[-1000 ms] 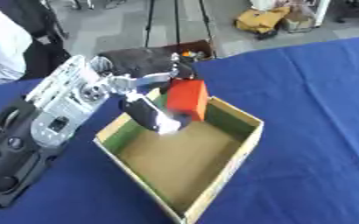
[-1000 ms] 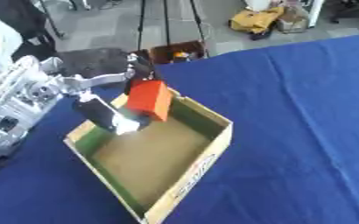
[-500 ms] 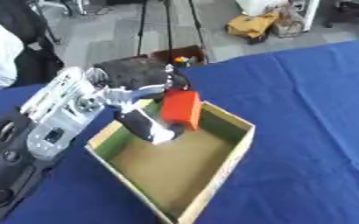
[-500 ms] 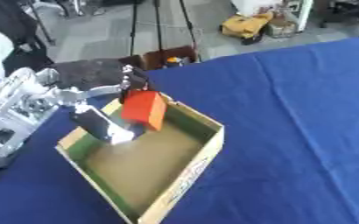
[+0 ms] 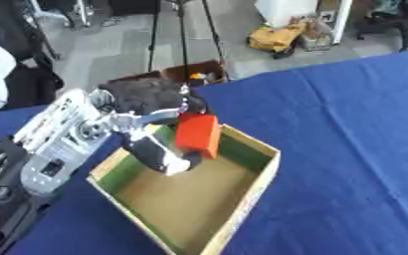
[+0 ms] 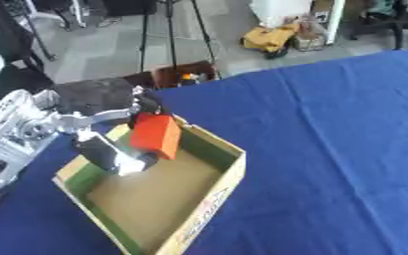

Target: Pick up objects on the table and place them in the box.

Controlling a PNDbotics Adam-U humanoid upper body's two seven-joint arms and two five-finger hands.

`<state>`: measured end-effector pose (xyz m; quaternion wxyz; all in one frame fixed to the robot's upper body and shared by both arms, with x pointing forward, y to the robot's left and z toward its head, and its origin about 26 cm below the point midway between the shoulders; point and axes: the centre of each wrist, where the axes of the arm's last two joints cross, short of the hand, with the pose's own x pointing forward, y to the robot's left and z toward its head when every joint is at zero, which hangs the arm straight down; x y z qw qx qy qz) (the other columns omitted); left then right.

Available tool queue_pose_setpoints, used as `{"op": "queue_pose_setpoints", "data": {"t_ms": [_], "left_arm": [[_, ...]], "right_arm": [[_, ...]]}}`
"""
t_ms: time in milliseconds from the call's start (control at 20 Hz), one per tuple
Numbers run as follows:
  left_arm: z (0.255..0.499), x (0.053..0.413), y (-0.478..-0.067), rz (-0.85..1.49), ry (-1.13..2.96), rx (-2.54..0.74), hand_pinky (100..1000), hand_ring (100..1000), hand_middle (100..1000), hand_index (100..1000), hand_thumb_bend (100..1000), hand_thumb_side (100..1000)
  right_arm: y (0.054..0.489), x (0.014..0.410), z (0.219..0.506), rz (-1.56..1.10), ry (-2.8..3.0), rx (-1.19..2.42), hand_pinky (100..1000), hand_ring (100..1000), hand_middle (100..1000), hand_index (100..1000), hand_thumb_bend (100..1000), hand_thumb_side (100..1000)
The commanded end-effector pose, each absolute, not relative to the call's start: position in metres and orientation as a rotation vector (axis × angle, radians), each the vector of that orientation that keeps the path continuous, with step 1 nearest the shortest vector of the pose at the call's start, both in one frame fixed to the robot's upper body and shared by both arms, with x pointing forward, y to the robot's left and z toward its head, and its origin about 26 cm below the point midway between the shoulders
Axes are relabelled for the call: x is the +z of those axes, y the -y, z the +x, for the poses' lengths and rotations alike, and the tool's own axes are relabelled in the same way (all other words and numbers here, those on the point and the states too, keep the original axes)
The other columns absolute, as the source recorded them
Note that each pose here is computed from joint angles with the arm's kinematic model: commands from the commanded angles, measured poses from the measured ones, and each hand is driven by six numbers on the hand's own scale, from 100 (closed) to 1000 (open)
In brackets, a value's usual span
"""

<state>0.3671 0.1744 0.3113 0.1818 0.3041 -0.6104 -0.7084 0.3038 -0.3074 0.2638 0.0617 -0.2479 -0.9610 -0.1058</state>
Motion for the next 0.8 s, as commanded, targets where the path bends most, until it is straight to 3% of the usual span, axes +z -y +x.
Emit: {"op": "queue_pose_setpoints", "data": {"t_ms": [50,400,800], "left_arm": [[0.365,0.324,-0.182,0.908,1.754,-1.948,189,442,453,791,100,361],[0.374,0.329,-0.203,0.956,1.760,-1.795,181,434,442,789,100,361],[0.372,0.335,-0.193,0.946,1.796,-1.837,186,439,446,789,100,361]], "right_arm": [[0.308,0.272,0.300,-0.763,2.938,-0.322,744,696,785,739,100,559],[0.308,0.272,0.300,-0.771,2.936,-0.324,743,695,785,739,100,559],[0.307,0.272,0.300,-0.767,2.935,-0.327,743,694,786,738,100,559]]}}
